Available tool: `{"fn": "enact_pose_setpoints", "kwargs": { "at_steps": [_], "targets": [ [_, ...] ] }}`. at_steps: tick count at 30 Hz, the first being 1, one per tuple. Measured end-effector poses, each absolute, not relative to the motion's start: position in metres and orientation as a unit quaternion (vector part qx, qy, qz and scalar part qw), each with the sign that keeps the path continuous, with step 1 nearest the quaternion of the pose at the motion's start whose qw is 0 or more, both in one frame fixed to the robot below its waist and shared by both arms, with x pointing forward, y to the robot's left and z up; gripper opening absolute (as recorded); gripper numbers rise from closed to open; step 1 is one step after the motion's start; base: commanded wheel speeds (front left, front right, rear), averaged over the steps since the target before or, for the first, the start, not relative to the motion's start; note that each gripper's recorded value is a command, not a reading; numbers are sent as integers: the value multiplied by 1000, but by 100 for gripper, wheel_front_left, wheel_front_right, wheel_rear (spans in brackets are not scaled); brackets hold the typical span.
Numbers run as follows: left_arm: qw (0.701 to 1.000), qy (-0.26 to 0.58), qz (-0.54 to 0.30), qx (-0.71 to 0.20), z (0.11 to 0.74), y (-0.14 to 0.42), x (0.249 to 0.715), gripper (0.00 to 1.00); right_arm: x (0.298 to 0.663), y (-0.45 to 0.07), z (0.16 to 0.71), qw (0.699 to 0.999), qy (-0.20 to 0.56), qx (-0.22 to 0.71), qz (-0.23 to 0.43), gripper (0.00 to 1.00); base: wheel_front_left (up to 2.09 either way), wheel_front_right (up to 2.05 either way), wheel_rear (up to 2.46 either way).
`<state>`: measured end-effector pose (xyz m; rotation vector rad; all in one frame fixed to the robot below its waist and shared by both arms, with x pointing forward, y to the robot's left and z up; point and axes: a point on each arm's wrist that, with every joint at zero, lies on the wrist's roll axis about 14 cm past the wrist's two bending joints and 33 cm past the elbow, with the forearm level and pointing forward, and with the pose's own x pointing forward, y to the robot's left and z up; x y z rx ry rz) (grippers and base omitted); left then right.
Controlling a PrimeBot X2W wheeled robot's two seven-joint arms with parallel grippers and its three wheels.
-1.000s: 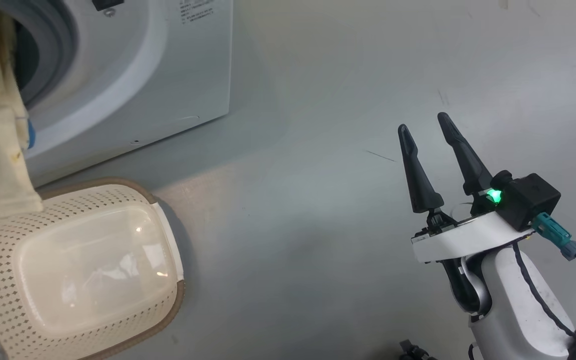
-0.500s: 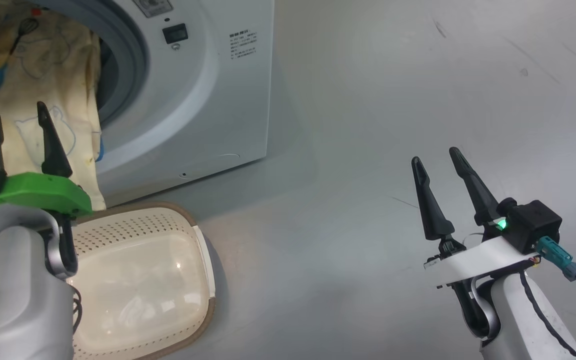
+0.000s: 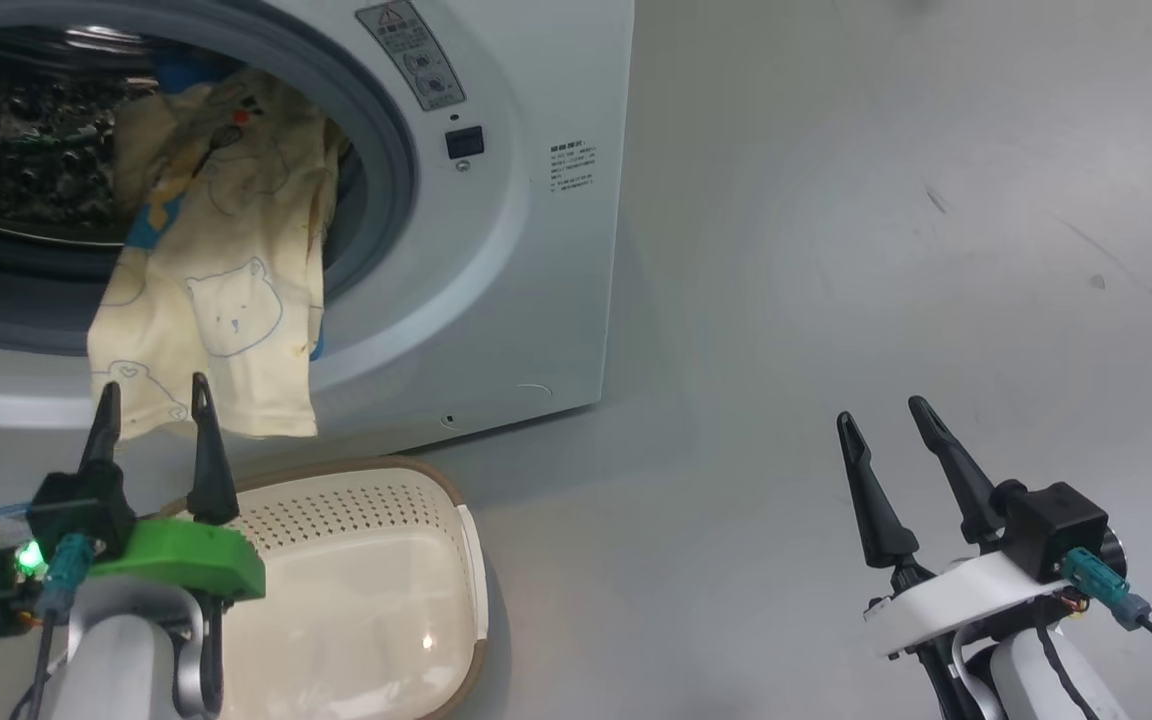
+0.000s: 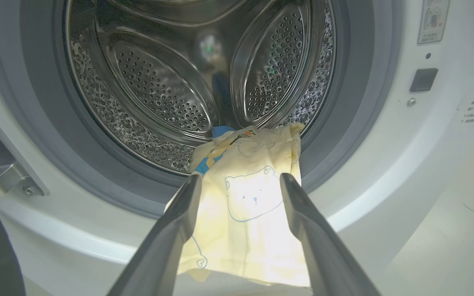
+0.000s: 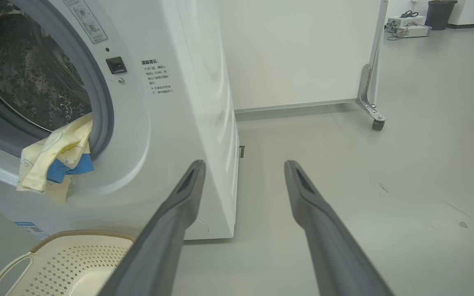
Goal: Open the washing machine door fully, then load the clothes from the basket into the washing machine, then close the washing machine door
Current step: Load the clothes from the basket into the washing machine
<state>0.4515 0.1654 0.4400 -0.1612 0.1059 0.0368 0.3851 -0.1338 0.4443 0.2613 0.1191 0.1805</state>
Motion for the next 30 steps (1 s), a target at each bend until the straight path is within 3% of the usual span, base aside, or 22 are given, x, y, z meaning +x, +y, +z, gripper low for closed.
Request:
{"fn": "enact_pose_setpoints", "kwargs": {
  "at_steps": [12, 30],
  "targets": [
    [995, 51, 44, -79, 449, 184, 379, 100, 359, -107, 463, 982, 41, 133, 130, 100, 0, 0, 0],
    [994, 26, 51, -94, 465, 188, 349, 100, 346, -92, 477, 979, 22, 134, 152, 100, 0, 0, 0]
  ]
}}
